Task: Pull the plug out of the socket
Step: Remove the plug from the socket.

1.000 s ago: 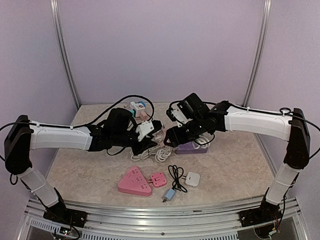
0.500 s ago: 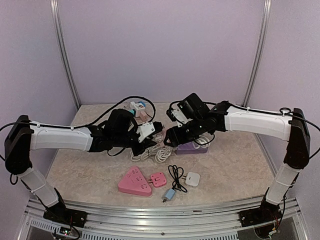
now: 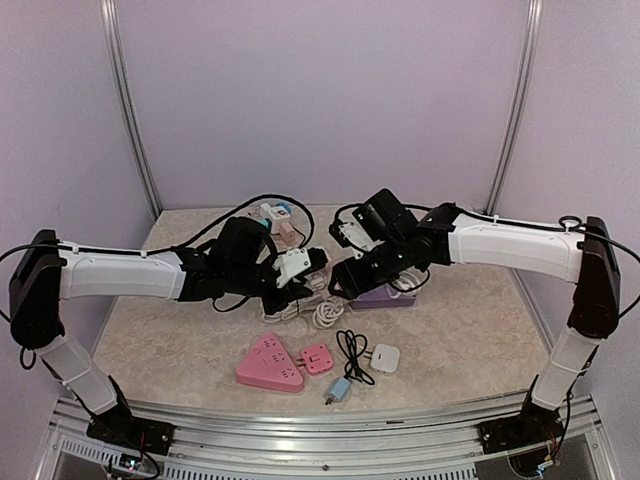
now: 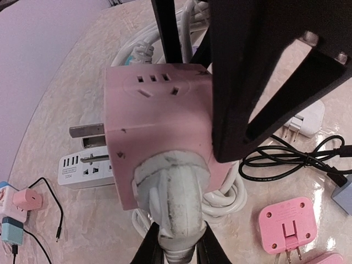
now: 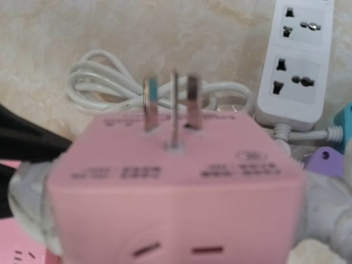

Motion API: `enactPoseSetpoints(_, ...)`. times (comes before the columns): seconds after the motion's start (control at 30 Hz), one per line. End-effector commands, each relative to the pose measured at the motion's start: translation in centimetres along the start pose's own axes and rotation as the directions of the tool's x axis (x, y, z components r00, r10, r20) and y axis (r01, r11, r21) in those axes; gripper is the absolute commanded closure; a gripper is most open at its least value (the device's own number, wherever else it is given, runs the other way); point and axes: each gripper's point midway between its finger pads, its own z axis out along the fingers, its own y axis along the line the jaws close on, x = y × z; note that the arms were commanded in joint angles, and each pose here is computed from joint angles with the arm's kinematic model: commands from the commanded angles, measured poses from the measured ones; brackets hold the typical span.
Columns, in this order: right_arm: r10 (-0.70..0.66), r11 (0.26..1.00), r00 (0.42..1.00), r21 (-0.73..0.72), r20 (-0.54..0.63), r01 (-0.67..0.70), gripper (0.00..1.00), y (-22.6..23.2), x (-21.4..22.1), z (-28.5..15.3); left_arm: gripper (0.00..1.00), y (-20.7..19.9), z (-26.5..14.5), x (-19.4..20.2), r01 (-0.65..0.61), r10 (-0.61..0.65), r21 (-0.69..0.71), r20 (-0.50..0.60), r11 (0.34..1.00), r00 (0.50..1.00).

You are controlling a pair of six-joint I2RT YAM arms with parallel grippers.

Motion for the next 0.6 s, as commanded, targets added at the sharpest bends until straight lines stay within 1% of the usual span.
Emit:
enactPoseSetpoints(0.0,-0.083,0.993,0.994,0.093,0.065,0.076,1.0,-1.4,-1.5,-0.8,1.0,-1.4,-0.9,-1.6,0.003,-0.007,0.101,0.037,0.995,0.999)
enactPoseSetpoints(0.1,-0.087,0.989,0.995,0.12,0.047,0.081,1.0,-2.0,-1.1,-0.6,1.0,-1.4,-1.2,-2.0,0.015,-0.021,0.11,0.053,0.994,0.998)
enactPoseSetpoints(0.27,-0.088,0.99,0.995,0.115,0.055,0.081,1.0,-2.0,-0.9,-0.6,1.0,-1.0,-1.5,-2.2,0.031,-0.039,0.116,0.065,0.993,0.997)
enactPoseSetpoints(0.37,-0.067,0.992,0.996,0.114,0.065,0.059,1.0,-2.0,-1.0,-0.7,1.0,-0.9,-1.6,-2.4,0.032,-0.041,0.112,0.072,0.993,0.997)
enactPoseSetpoints(0.53,-0.004,0.999,0.995,0.042,0.103,0.0,1.0,-0.7,-1.8,-1.1,1.0,-0.9,-1.1,-2.0,0.035,-0.041,0.095,0.055,0.995,0.998)
enactPoseSetpoints(0.57,0.006,1.0,0.994,0.029,0.108,-0.009,1.0,-0.5,-2.0,-1.0,0.97,-0.7,-1.0,-1.9,0.036,-0.04,0.08,0.051,0.996,0.998)
